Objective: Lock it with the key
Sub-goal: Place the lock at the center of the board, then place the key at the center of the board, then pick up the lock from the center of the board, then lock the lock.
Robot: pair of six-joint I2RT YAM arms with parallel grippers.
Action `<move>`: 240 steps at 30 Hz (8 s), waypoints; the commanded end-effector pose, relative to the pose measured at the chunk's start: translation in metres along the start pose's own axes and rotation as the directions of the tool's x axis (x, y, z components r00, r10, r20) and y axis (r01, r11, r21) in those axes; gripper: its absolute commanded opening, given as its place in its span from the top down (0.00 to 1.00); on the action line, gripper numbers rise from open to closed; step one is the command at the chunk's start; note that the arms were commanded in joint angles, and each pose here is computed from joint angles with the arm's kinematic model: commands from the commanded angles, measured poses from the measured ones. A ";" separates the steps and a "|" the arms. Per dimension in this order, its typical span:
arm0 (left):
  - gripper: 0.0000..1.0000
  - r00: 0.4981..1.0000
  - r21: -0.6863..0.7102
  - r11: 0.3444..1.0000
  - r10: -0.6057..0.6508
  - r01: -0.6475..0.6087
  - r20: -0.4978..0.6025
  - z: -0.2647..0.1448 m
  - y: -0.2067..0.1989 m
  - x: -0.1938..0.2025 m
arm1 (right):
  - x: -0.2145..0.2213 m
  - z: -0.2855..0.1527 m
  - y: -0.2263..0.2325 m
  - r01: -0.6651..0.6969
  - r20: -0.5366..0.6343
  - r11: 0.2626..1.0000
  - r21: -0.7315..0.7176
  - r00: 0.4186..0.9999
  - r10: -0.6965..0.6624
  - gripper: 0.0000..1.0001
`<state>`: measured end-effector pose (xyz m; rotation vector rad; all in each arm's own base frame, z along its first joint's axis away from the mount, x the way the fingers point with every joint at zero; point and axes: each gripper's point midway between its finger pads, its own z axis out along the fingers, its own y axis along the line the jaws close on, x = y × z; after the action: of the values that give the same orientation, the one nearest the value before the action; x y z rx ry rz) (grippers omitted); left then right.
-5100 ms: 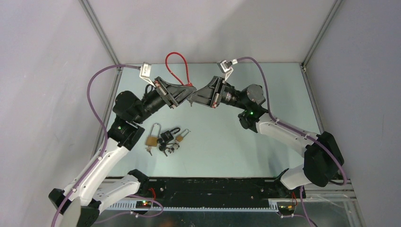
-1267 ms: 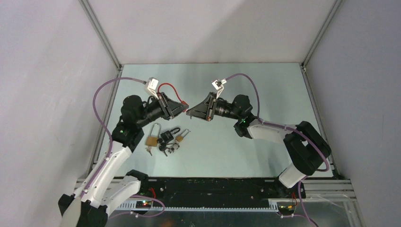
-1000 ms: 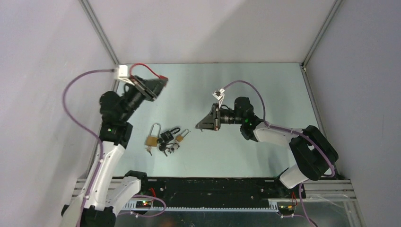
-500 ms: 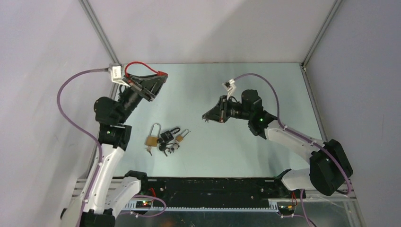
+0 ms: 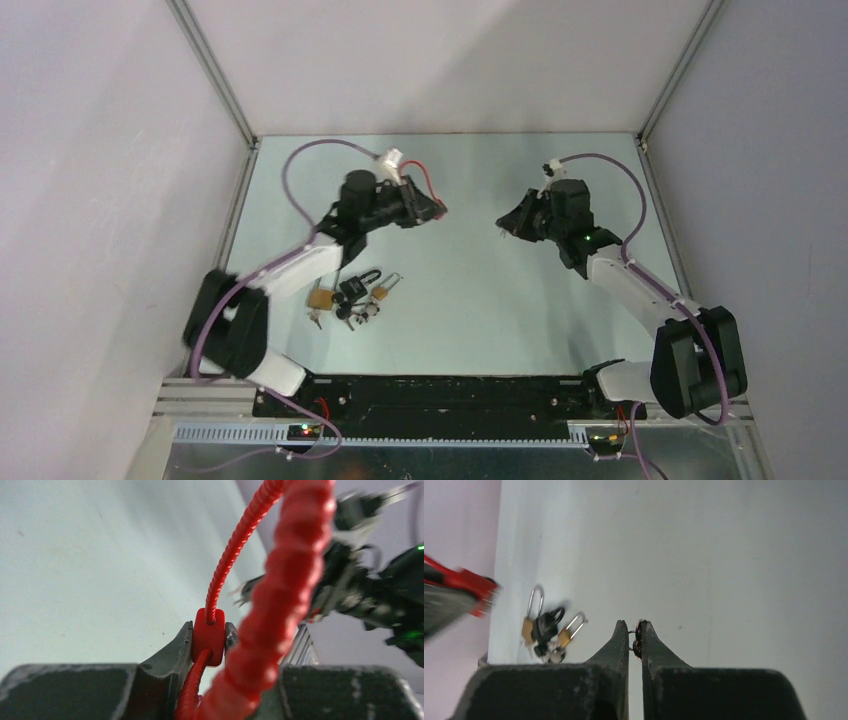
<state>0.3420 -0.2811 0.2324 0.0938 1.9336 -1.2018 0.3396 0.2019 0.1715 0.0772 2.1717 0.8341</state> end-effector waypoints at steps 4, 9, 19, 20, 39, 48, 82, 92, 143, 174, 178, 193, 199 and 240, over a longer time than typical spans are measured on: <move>0.96 0.990 0.061 0.998 0.027 -0.019 -0.140 0.095 -0.009 0.038 | -0.028 0.012 -0.050 -0.044 0.116 0.987 0.155 0.993 0.026 1.00; 0.92 0.977 0.015 1.000 0.012 -0.009 -0.211 0.141 0.017 0.077 | -0.034 0.028 -0.062 -0.061 0.140 0.986 0.152 0.989 0.039 1.00; 0.68 0.965 -0.060 0.997 -0.066 0.052 -0.255 0.177 0.047 0.111 | -0.021 0.057 -0.097 -0.088 0.105 0.968 0.235 0.992 0.065 1.00; 0.65 0.964 -0.073 0.996 -0.071 0.054 -0.255 0.177 0.051 0.113 | -0.017 0.061 -0.101 -0.093 0.094 0.966 0.241 0.993 0.072 1.00; 0.27 0.983 -0.300 0.954 -0.036 -0.020 -0.180 0.134 0.086 0.086 | -0.001 0.078 -0.125 -0.141 0.036 0.932 0.334 0.990 0.137 0.79; 0.01 0.980 -0.379 0.906 0.147 -0.187 -0.131 0.062 0.066 0.037 | -0.029 0.042 -0.122 -0.107 0.118 0.897 0.429 0.991 0.062 0.31; 0.04 0.886 -0.518 0.846 0.331 -0.125 0.326 -0.218 0.004 -0.025 | 0.165 0.141 0.192 -0.491 -0.268 0.859 -0.144 0.855 0.444 0.45; 0.04 0.871 -0.517 0.840 0.369 -0.164 0.324 -0.235 -0.004 -0.027 | 0.182 0.176 0.203 -0.637 -0.295 0.770 -0.044 0.744 0.599 0.55; 0.02 0.868 -0.492 0.856 0.360 -0.161 0.341 -0.237 -0.013 -0.031 | 0.150 0.193 0.182 -0.315 -0.094 0.940 -0.127 0.948 0.305 1.00; 0.03 0.798 0.003 0.838 0.519 -0.546 0.306 -0.124 -0.128 -0.045 | -0.073 -0.103 0.230 0.144 0.316 0.913 -0.381 0.949 -0.018 1.00; 0.04 0.781 0.067 0.805 0.546 -0.589 0.304 -0.101 -0.146 -0.039 | -0.075 -0.123 0.226 0.084 0.310 0.921 -0.381 0.950 0.042 1.00; 0.63 0.711 0.006 0.773 0.580 -0.634 0.398 -0.066 -0.149 -0.046 | -0.092 -0.142 0.233 0.031 0.311 0.880 -0.473 0.941 0.134 1.00; 0.65 0.708 -0.013 0.764 0.603 -0.645 0.368 -0.058 -0.138 -0.041 | -0.098 -0.137 0.226 0.035 0.320 0.888 -0.459 0.939 0.128 1.00; 1.00 0.693 0.347 0.619 0.706 -0.704 0.148 -0.086 -0.141 0.026 | -0.052 -0.158 0.191 0.337 0.223 0.746 -0.574 0.941 -0.254 0.21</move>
<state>0.2176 -0.2986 0.2803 0.9364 1.5568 -0.9685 0.2433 0.2388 0.3882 -0.3571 1.6667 1.2249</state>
